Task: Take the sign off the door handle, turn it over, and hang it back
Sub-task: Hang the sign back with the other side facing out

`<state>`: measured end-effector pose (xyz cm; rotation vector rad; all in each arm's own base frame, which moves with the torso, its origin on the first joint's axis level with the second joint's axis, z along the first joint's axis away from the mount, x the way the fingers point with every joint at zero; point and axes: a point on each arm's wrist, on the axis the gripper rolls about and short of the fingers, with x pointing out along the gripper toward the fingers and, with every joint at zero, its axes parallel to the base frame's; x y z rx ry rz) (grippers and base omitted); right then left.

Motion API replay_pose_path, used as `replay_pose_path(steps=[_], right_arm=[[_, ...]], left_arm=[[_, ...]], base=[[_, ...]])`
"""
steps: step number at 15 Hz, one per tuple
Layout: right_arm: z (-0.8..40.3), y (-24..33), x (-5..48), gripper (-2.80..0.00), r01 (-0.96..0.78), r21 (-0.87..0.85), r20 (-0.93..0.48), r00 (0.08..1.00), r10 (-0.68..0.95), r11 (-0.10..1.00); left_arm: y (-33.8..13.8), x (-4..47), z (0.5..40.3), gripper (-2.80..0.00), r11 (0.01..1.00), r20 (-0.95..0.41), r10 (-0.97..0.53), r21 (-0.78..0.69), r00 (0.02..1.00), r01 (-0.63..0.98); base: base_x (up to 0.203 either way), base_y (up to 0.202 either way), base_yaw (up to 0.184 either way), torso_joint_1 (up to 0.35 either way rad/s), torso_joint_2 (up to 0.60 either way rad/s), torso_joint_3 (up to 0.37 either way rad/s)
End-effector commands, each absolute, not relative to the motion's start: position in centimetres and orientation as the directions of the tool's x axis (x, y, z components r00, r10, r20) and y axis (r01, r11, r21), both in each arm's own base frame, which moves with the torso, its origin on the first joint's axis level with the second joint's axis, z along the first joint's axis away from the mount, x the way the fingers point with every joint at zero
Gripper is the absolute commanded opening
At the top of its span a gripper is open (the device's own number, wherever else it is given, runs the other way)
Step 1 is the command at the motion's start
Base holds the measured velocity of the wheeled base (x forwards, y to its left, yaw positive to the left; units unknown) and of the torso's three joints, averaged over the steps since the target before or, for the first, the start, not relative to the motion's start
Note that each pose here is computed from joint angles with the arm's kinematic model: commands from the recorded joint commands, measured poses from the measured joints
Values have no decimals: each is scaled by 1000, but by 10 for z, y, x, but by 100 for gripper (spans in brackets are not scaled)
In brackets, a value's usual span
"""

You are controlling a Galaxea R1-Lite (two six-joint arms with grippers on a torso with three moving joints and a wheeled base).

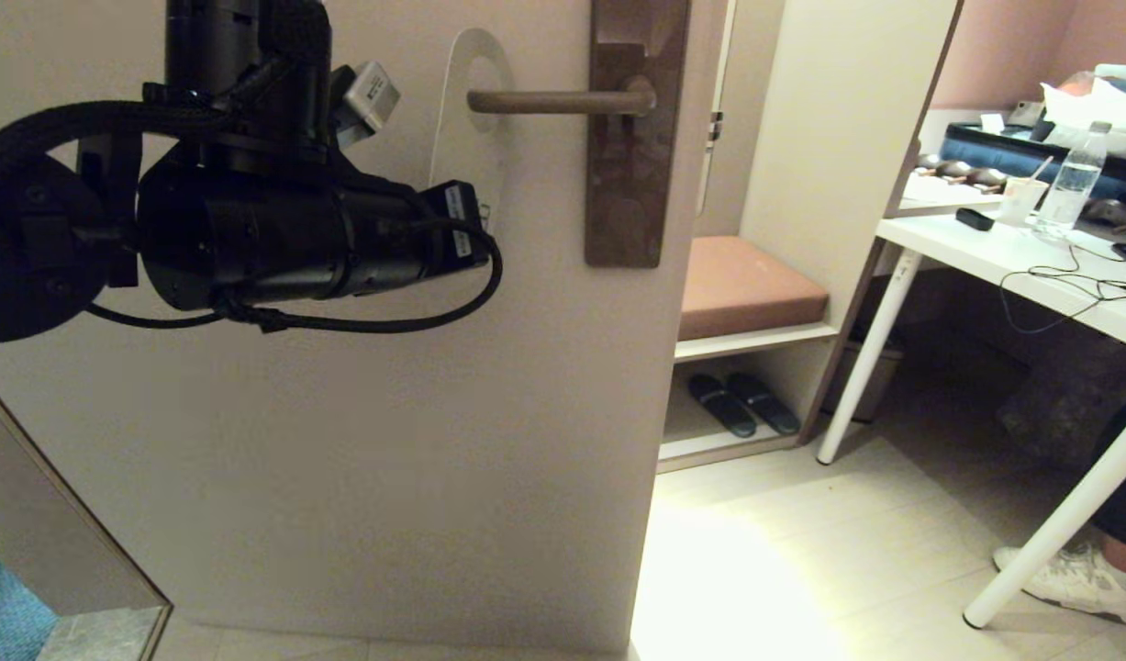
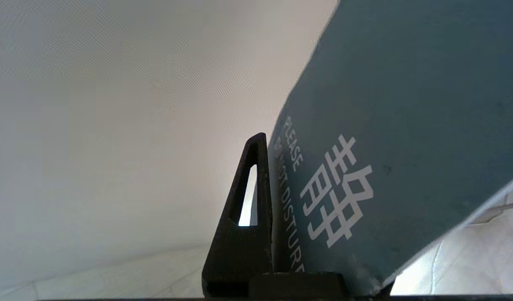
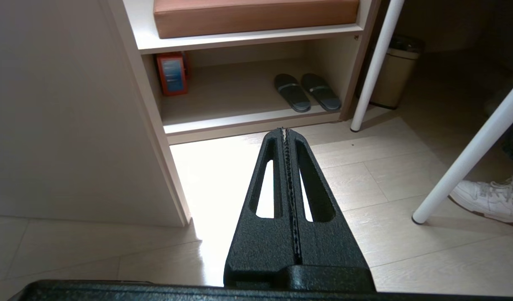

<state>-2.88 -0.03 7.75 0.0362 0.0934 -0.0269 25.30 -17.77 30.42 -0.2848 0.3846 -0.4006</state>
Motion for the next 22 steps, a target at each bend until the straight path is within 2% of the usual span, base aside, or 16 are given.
replay_pose_path(steps=[1, 8, 22], right_arm=[[77, 0, -29, -280, 28, 35, -95, 995, -25, 999], [77, 0, -29, -280, 28, 35, -95, 995, -25, 999], [77, 0, -29, -280, 28, 35, -95, 995, -25, 999]], left_arm=[[-182, 250, 302, -280, 883, -311, -432, -337, 847, 326], [-184, 247, 303, -280, 910, -307, -386, -278, 870, 306], [-193, 241, 303, -280, 901, -259, -400, -290, 879, 324]], base=[[0, 0, 0, 0, 0, 0], [0, 0, 0, 0, 0, 0], [0, 0, 0, 0, 0, 0]])
